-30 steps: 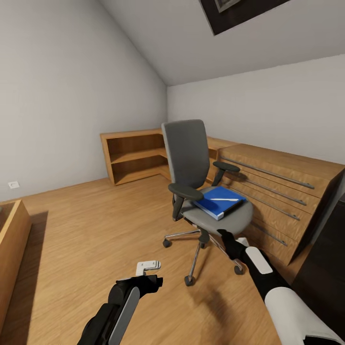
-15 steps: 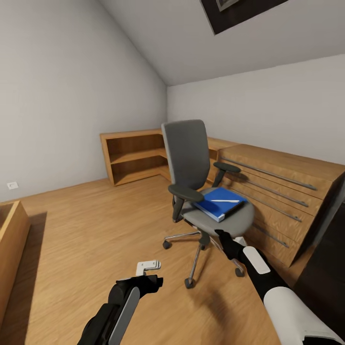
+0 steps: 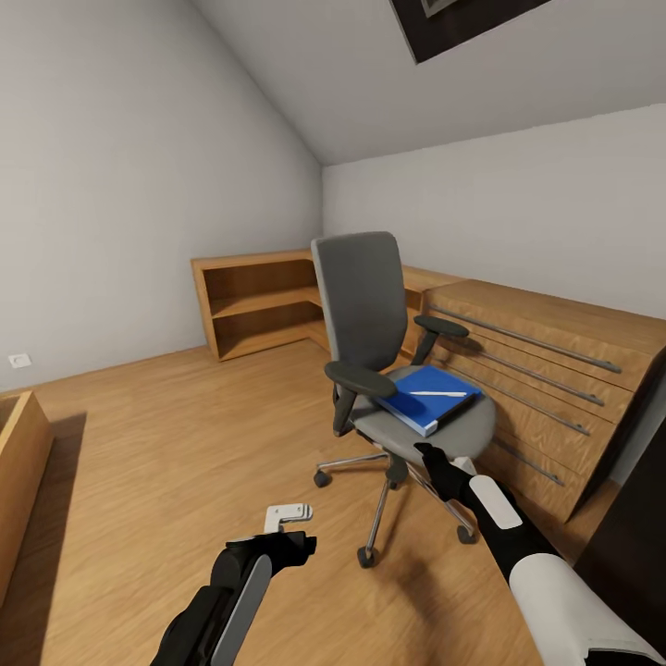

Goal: In the bedroom, organize the workspace by keeping the computer under the desk, ensuring the monitor is on the desk, placing the keyboard on the desk next to the monitor, placing the mouse on the desk next to the keyboard, moving the folder from the swivel chair onto the desk next to the mouse, stacking the notebook on top of the folder with the pen on top of the notebook, and positioning the swivel chair next to the desk.

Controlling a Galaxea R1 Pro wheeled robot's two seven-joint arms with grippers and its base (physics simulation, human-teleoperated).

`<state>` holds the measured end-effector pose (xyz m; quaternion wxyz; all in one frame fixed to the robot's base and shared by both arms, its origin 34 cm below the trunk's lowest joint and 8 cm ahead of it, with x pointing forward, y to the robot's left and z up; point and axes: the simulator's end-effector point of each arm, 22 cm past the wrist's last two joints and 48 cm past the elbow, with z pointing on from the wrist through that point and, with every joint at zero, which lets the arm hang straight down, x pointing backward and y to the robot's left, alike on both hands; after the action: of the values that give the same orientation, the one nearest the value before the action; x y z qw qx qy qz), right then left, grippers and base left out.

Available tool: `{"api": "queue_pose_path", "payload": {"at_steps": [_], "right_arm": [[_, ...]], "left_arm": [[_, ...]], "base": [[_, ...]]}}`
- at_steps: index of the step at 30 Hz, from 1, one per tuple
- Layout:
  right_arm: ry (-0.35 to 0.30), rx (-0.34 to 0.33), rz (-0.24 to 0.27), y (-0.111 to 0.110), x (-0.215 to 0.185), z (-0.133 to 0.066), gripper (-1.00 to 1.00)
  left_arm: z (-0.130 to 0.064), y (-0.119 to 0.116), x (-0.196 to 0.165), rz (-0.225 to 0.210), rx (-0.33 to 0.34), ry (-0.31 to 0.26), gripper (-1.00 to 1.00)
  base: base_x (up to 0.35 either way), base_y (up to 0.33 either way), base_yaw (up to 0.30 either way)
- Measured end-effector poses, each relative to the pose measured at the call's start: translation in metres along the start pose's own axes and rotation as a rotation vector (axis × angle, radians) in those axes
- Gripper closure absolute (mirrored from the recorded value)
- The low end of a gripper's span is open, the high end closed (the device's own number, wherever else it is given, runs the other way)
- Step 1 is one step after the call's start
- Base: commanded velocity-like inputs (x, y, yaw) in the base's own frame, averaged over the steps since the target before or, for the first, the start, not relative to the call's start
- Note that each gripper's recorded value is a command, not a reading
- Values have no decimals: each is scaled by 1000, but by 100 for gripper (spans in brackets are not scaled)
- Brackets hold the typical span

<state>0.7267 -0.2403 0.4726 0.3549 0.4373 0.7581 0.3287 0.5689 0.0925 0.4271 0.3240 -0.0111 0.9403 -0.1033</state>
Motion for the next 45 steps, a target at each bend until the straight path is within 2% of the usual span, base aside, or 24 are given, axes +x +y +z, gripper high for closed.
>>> {"api": "queue_pose_path", "payload": {"at_steps": [12, 31, 38, 45], "right_arm": [[-3, 0, -1, 0, -2, -1, -100], [-5, 7, -10, -3, -4, -1, -100], [-6, 0, -5, 0, -5, -1, -100], [-6, 1, -5, -1, -5, -1, -100]], "left_arm": [[0, 0, 0, 1, 1, 0, -100], [0, 0, 0, 1, 1, 0, -100], [0, -1, 0, 0, 2, 0, -100], [0, -1, 0, -1, 2, 1, -100]], "base": [[49, 0, 0], [247, 0, 0], [32, 0, 0], [-149, 0, 0]]}}
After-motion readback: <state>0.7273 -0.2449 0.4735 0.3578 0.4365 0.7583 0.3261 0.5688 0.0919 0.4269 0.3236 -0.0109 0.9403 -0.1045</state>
